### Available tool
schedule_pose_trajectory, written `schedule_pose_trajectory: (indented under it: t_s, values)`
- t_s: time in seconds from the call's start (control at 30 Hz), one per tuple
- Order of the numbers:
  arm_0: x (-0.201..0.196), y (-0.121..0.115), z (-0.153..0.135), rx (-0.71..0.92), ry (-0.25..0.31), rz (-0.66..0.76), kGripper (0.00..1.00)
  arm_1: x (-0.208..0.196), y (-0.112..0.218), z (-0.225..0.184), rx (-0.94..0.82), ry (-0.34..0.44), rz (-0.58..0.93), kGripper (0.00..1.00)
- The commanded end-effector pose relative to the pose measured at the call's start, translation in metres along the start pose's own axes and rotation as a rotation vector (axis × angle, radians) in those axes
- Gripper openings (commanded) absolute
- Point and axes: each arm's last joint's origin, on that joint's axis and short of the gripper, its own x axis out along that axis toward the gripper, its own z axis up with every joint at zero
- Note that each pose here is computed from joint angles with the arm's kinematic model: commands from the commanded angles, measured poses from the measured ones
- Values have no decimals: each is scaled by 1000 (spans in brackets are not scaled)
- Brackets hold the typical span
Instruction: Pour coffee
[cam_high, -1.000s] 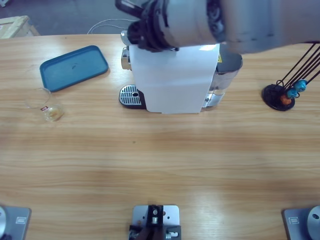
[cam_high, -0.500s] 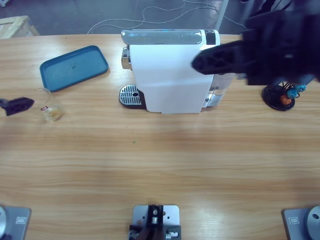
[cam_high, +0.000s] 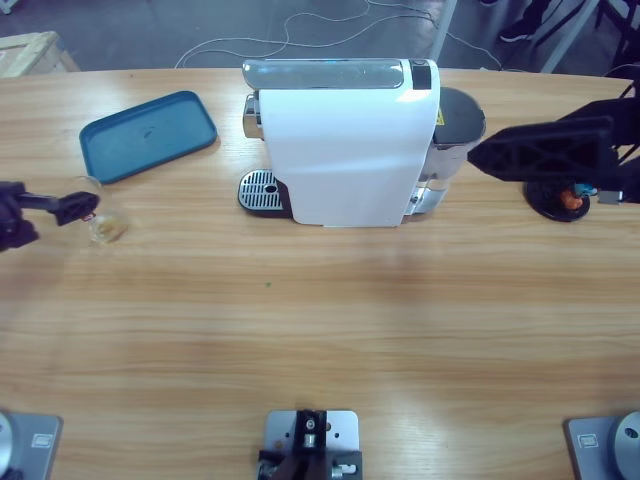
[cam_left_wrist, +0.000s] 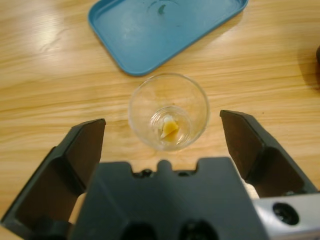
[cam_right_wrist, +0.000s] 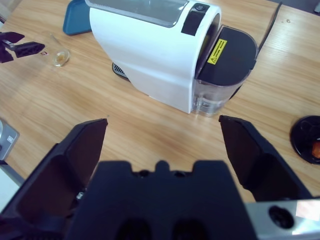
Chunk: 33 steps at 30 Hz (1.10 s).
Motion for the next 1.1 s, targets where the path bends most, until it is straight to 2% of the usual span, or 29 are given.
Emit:
schedule_pose_trajectory:
  t_s: [0.03, 0.13, 0.2, 0.23, 0.33, 0.37, 0.4, 0.47, 0.5, 0.53, 0.6, 0.67, 0.77, 0.83, 0.93, 1.0, 1.1]
  values:
    - [37, -13, -15, 27, 69, 6, 991, -6, -7, -15, -43, 53, -29, 1000]
    - [44, -14, -19, 30, 67, 27, 963, -8, -9, -17, -45, 60, -32, 1000]
    - [44, -14, -20, 29, 61, 30, 834, -8, -11, -20, -46, 65, -35, 1000]
    - [44, -13, -20, 31, 58, 45, 728, -7, -11, -22, -47, 68, -37, 1000]
    - [44, -12, -21, 36, 62, 54, 733, -7, -12, -23, -47, 72, -40, 1000]
    - [44, -12, -21, 37, 63, 54, 630, -7, -12, -24, -47, 73, -41, 1000]
    - [44, -12, -21, 37, 60, 59, 468, -7, -12, -24, -44, 72, -41, 1000]
    - [44, -11, -21, 36, 61, 64, 216, -8, -12, -24, -43, 70, -39, 1000]
    - [44, -11, -21, 38, 60, 57, 48, -8, -13, -24, -42, 68, -38, 1000]
    - [44, -11, -21, 45, 58, 55, 0, -9, -13, -24, -42, 66, -38, 1000]
    - [40, -9, -22, 65, 51, 50, 0, -12, -14, -23, -40, 55, -46, 1000]
    - [31, -9, -17, 105, 12, -11, 0, -26, -18, -18, -46, 34, -72, 1000]
    - [6, -14, 4, 290, -117, -250, 0, -52, -27, -17, -45, -2, -70, 1000]
    - [-4, -19, 14, 423, -145, -364, 0, -66, -35, -22, -45, -20, -61, 1000]
    - [-14, -23, 26, 584, -201, -589, 0, -80, -47, -37, -57, -3, -71, 1000]
    - [-11, -26, 39, 642, -238, -695, 0, -87, -54, -45, -64, 11, -76, 1000]
    - [16, -33, 66, 743, -255, -751, 0, -97, -61, -53, -62, 7, -76, 1000]
